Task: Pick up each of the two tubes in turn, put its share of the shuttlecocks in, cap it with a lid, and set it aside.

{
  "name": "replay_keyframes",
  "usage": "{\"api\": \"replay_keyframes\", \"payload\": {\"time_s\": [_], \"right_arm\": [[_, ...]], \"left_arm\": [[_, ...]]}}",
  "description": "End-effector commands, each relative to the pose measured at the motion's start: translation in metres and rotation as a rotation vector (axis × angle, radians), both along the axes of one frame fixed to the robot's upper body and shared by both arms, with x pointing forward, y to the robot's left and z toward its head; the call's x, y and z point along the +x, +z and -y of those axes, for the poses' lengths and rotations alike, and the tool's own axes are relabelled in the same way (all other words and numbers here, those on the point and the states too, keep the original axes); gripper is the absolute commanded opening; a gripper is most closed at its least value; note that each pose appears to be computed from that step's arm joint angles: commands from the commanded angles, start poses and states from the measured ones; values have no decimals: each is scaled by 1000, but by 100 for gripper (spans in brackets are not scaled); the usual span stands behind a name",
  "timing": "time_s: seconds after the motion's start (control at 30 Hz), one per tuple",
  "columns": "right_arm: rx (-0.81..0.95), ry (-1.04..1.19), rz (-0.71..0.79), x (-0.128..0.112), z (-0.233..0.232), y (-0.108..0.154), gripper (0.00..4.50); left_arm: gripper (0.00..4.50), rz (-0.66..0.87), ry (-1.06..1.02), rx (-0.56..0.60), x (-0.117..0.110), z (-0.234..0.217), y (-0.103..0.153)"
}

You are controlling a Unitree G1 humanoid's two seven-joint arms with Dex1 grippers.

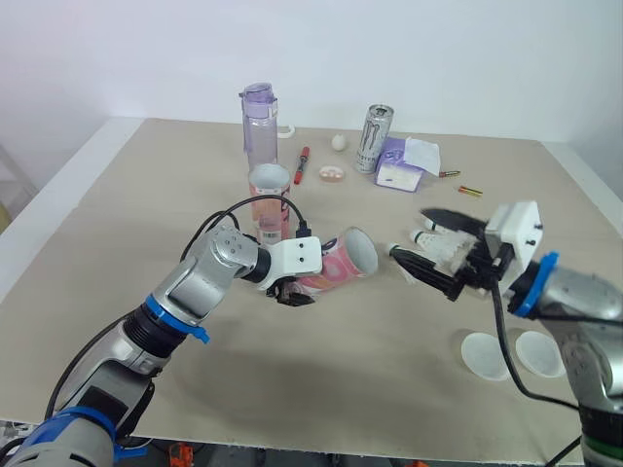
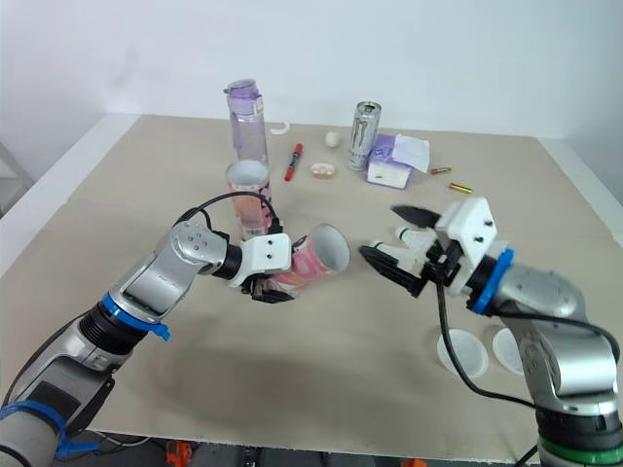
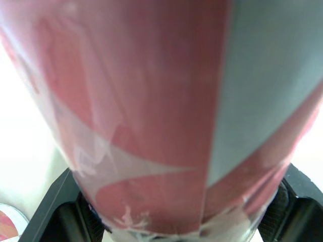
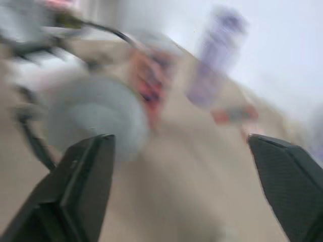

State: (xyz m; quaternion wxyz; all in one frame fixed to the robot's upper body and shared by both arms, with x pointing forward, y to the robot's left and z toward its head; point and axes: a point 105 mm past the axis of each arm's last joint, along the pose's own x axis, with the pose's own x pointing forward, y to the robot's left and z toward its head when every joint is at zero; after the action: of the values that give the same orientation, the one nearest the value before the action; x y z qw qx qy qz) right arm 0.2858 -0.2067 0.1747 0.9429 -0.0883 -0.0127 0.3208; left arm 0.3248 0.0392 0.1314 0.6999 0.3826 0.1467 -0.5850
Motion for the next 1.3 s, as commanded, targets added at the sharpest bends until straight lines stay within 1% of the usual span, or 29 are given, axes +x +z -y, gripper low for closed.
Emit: {"api": "replay_keyframes", "payload": {"time_s": [0.03, 0.1, 0.23, 0.43, 0.57, 0.7, 0.8, 0.9, 1.17, 1.3], "right_arm": [[47, -129, -6, 1, 18, -5, 448], [66, -161, -25, 1, 19, -12, 448], [81, -195, -86, 1, 13, -33, 448], [141, -219, -126, 3, -1, -44, 448], [204, -226, -140, 8, -10, -46, 448], [221, -222, -157, 14, -15, -49, 448], [262, -249, -158, 25, -18, -45, 448], [278, -260, -163, 30, -24, -44, 448], [267, -310, -196, 42, -34, -50, 448], [253, -356, -209, 48, -30, -52, 448]], "left_arm": [[333, -40, 6, 37, -2, -3, -14], [333, -40, 7, 37, -2, -3, -14], [333, -36, 7, 44, -2, -4, -15], [333, -32, 8, 42, -2, -4, -15], [333, -33, 7, 42, -2, -4, -15], [333, -29, 13, 44, -1, -5, -15], [333, -26, 17, 41, 0, -5, -15], [333, -25, 20, 37, 0, -5, -15], [333, -24, 26, 32, -1, -5, -16], [333, -19, 28, 30, 0, -4, -16]]}}
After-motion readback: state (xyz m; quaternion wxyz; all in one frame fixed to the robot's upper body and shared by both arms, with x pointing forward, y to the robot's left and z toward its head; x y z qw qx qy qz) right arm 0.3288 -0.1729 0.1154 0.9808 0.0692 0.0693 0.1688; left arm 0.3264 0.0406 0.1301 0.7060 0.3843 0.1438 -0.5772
